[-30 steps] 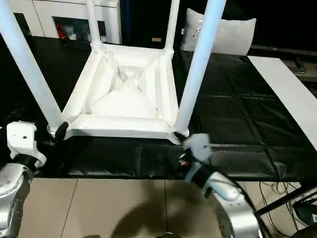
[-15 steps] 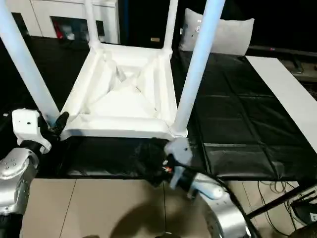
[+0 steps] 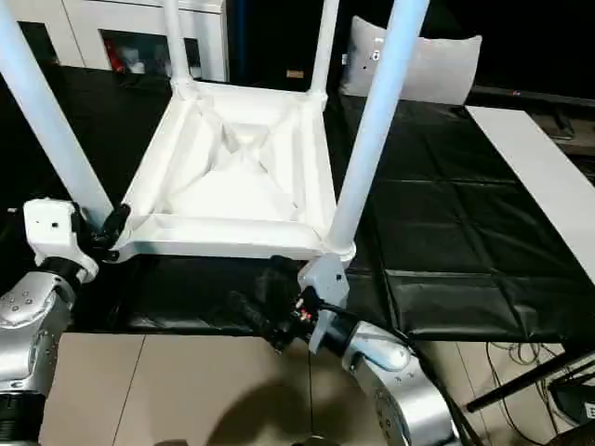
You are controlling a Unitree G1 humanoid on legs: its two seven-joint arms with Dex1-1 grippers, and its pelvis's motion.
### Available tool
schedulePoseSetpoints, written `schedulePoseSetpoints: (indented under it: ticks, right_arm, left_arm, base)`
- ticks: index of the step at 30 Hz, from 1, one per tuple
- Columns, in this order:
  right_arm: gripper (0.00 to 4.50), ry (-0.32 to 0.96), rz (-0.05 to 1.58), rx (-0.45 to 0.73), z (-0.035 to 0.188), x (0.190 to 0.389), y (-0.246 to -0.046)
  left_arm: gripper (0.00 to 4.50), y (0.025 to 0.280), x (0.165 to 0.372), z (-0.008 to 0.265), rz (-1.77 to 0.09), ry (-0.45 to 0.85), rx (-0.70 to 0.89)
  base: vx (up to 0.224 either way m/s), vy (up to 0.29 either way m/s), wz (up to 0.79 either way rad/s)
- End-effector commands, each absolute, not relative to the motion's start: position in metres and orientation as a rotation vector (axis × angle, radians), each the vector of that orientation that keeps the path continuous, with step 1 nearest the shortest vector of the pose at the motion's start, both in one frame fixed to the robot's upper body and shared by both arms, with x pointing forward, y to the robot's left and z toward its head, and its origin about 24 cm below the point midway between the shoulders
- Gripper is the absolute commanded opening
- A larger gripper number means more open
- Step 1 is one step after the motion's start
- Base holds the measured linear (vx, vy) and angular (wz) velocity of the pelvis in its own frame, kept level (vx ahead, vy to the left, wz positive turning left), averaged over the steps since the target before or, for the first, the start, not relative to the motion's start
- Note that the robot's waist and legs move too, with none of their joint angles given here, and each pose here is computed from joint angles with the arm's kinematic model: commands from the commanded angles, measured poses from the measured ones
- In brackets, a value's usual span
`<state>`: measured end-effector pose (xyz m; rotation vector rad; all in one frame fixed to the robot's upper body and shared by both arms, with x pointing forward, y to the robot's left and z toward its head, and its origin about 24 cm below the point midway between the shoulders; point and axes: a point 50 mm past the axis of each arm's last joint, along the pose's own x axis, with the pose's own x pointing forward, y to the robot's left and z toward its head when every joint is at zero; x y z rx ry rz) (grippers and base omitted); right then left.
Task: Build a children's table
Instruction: Flip table
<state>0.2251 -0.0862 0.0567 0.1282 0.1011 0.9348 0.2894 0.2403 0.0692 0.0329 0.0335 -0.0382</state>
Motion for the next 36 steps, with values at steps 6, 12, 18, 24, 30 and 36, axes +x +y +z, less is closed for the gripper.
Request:
schedulePoseSetpoints:
  ticks: [6,12,18,24,30,36]
  right_arm:
    - [4.50,0.145,0.745,0.185,0.054,0.240,-0.096]
    - [4.50,0.153,0.697,0.223,0.054,0.242,-0.098]
    - [4.50,0.136,0.601,0.313,0.057,0.250,-0.101]
    - [4.50,0.073,0.488,0.505,0.065,0.266,-0.102]
    - [4.50,0.047,0.421,0.644,0.067,0.285,-0.095]
    - [4.50,-0.041,0.325,0.871,0.084,0.313,-0.087]
  left_arm:
    - [2.03,0.190,0.275,0.057,-0.189,0.161,-0.345]
    - [2.03,0.169,0.264,0.045,-0.196,0.249,-0.538]
    - [2.03,0.148,0.255,0.045,-0.220,0.296,-0.632]
    - [2.03,0.133,0.251,0.049,-0.275,0.323,-0.678]
    - [2.03,0.122,0.248,0.050,-0.319,0.360,-0.678]
    - [2.03,0.117,0.247,0.047,-0.354,0.402,-0.545]
  base:
    - [0.000,0.000,0.00]
    - [0.000,0.000,0.00]
    - [0.000,0.000,0.00]
    - [0.000,0.000,0.00]
    - [0.000,0.000,0.00]
    - [0.000,0.000,0.00]
